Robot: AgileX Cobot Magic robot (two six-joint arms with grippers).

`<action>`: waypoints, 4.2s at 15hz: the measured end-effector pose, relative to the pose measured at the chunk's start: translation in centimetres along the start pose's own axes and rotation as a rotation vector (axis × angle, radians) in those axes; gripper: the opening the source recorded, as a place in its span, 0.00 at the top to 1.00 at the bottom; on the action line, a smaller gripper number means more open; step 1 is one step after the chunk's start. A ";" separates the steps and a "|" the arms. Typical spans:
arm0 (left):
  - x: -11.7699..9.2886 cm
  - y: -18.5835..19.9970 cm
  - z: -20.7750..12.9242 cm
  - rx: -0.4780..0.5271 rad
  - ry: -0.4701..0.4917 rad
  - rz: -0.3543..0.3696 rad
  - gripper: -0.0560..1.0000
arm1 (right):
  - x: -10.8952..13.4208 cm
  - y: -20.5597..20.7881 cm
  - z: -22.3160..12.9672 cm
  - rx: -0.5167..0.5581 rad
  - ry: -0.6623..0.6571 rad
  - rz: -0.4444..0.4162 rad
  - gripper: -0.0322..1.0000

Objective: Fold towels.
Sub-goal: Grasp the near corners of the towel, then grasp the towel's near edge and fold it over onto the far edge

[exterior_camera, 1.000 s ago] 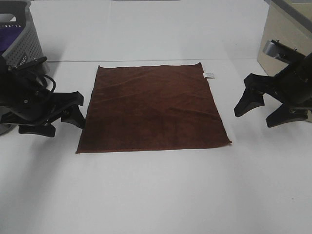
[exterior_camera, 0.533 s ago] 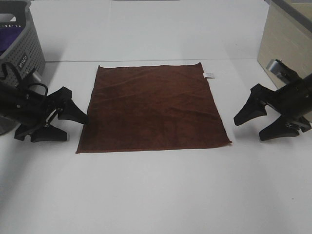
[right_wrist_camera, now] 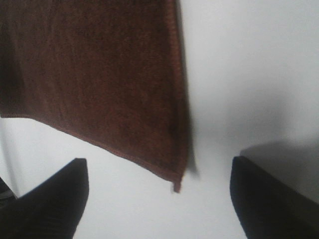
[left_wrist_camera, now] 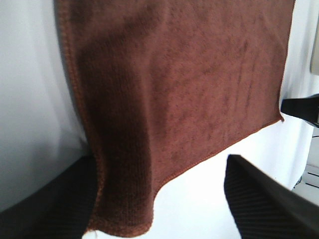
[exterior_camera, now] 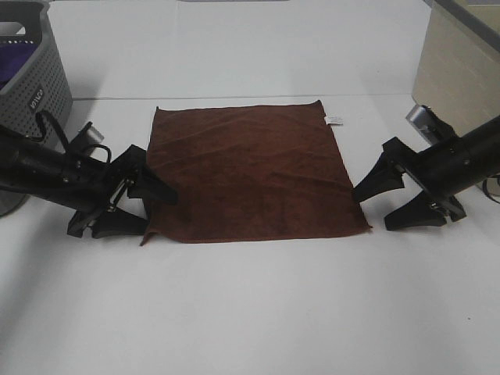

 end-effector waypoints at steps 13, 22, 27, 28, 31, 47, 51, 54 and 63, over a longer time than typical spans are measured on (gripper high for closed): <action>-0.3 -1.9 -0.7 0.015 -0.017 0.017 0.93 | 1.5 -4.0 -0.9 0.056 0.014 -0.039 0.95; -1.2 1.5 -8.5 0.200 -0.007 0.054 0.93 | 1.3 -1.3 -9.5 0.162 -0.096 -0.095 0.96; -2.4 2.5 -8.6 0.187 -0.031 0.043 0.93 | 1.7 0.1 -10.6 0.132 -0.098 -0.128 0.96; -2.6 2.5 -7.6 0.162 -0.036 0.049 0.93 | 2.5 0.6 -9.4 0.102 -0.058 -0.127 0.96; -3.4 2.9 -3.1 0.051 -0.069 0.085 0.93 | 5.2 1.4 -5.2 0.028 0.060 -0.127 0.96; -0.2 -0.5 10.0 -0.216 -0.223 0.270 0.93 | 8.2 -4.3 10.1 -0.189 0.203 -0.167 0.95; -0.1 -1.3 10.0 -0.221 -0.264 0.305 0.77 | 7.6 -4.6 10.6 -0.212 0.204 -0.183 0.89; -0.1 -1.2 10.2 -0.234 -0.273 0.319 0.35 | 7.5 -4.5 10.7 -0.209 0.196 -0.177 0.52; -1.5 0.3 10.7 -0.245 -0.296 0.329 0.16 | 8.3 -1.9 8.2 -0.091 0.235 -0.250 0.03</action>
Point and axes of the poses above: a point on each arm's last joint axis where the gripper is mounted, y pointing back along that axis away from the gripper, x along the wrist's bending axis when the last joint is at zero, z = x × y, the point moved 6 cm from there along -y, pointing out along that axis toward the gripper, and after that the axes turned 14 degrees about -y, right-handed, at the moved point
